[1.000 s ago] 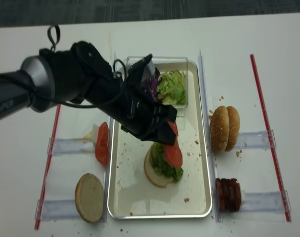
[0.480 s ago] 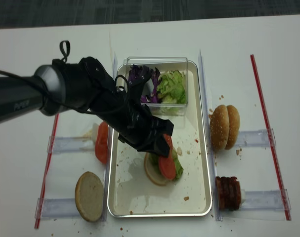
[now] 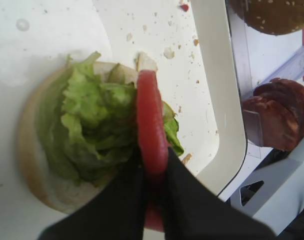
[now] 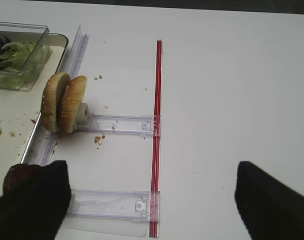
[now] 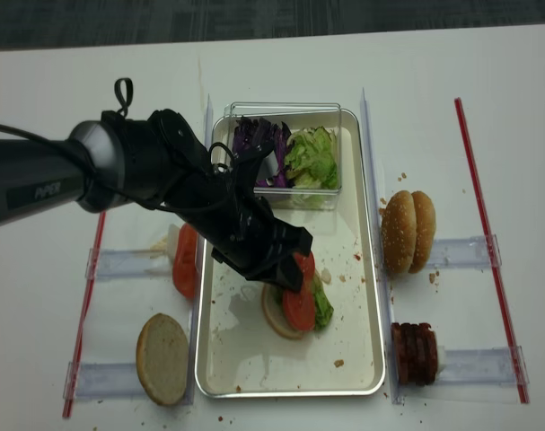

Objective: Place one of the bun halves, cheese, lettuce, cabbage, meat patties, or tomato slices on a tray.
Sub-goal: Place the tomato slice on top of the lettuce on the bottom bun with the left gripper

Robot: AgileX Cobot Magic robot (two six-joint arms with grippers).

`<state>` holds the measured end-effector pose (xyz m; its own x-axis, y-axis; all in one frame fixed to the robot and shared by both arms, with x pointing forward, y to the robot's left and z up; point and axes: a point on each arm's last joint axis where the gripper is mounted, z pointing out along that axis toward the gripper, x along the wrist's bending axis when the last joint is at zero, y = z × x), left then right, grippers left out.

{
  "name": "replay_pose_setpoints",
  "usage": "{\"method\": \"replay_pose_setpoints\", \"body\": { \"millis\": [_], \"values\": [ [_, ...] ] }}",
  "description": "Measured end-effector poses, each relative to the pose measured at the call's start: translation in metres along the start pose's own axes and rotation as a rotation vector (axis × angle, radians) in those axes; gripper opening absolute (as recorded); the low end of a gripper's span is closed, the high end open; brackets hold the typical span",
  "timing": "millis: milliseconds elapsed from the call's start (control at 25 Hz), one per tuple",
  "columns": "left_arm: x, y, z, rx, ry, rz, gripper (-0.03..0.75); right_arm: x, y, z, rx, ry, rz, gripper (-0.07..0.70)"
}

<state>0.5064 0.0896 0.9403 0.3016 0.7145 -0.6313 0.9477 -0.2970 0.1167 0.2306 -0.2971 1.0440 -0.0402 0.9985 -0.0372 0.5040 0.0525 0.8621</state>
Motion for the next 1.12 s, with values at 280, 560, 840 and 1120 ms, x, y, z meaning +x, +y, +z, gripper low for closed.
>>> {"method": "replay_pose_setpoints", "body": {
  "millis": [280,560,840,1120],
  "values": [
    [0.0000,0.0000,0.0000,0.000,0.000,0.000,0.118,0.0000,0.0000,0.0000,0.000,0.000,0.003,0.689],
    [0.0001,-0.0001,0.0000,0.001,0.001,0.001,0.295,0.0000,0.0002,0.0000,-0.002,0.000,0.003,0.689],
    [0.0023,-0.0010,-0.0001,0.011,0.025,-0.001,0.382,0.0000,0.0002,0.0000,-0.002,0.000,0.003,0.689],
    [0.0043,0.0002,-0.0002,-0.002,0.047,-0.008,0.458,0.0000,0.0002,0.0000,-0.002,0.000,0.003,0.689]
  ]
}}
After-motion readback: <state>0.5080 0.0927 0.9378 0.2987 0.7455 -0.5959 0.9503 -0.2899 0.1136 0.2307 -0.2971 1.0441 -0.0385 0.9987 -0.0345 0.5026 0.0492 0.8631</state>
